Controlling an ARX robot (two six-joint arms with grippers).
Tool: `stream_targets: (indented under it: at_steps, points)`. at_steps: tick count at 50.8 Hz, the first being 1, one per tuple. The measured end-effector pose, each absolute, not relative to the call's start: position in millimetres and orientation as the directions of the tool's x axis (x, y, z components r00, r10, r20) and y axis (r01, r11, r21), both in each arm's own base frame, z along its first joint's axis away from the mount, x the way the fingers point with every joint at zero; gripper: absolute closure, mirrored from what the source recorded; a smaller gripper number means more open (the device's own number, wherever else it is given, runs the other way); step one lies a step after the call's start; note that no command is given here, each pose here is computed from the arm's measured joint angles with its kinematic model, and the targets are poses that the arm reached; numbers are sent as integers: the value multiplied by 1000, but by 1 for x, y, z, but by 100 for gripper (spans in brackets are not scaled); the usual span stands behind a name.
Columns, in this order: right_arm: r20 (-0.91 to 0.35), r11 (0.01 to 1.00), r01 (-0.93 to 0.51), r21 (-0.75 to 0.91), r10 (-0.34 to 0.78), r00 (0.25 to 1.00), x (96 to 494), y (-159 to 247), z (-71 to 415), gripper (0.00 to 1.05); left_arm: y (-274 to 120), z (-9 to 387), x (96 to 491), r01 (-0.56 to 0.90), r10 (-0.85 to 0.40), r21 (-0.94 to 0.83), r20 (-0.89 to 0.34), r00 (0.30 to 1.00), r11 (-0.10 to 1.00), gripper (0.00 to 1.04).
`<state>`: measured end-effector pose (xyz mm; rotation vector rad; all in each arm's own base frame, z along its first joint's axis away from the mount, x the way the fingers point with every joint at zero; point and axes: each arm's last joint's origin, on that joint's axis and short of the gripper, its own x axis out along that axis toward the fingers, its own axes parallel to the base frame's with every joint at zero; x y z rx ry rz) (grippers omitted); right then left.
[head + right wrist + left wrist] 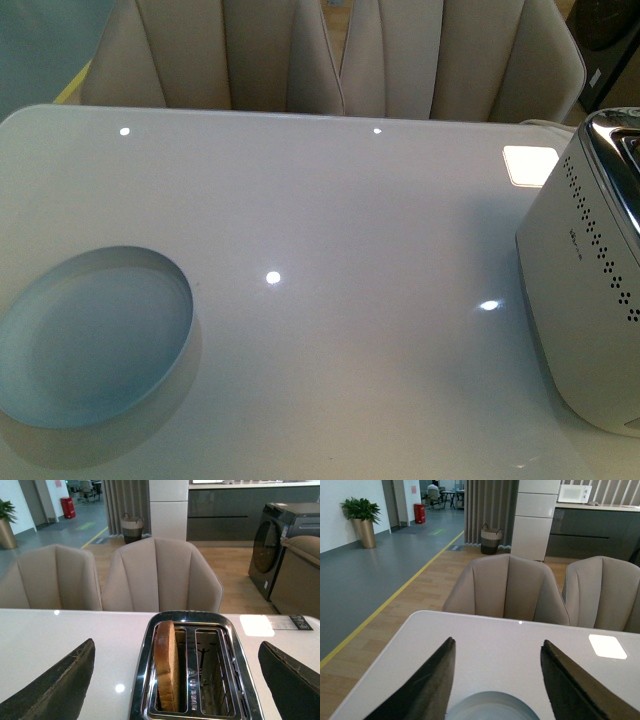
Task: Left arm holds plate, right arm toasts bread
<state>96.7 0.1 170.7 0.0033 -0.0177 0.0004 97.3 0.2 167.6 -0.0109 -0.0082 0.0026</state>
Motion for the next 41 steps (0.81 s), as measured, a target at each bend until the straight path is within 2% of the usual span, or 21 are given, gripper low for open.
stream_targets:
  at_steps: [9,41]
  points:
    - [18,1000,0,3,0,1000,97,0,171,9,0,168,97,-3,3,-11,8,1000,1000,7]
    - [18,1000,0,3,0,1000,97,0,171,9,0,168,97,-3,3,-9,8,1000,1000,7]
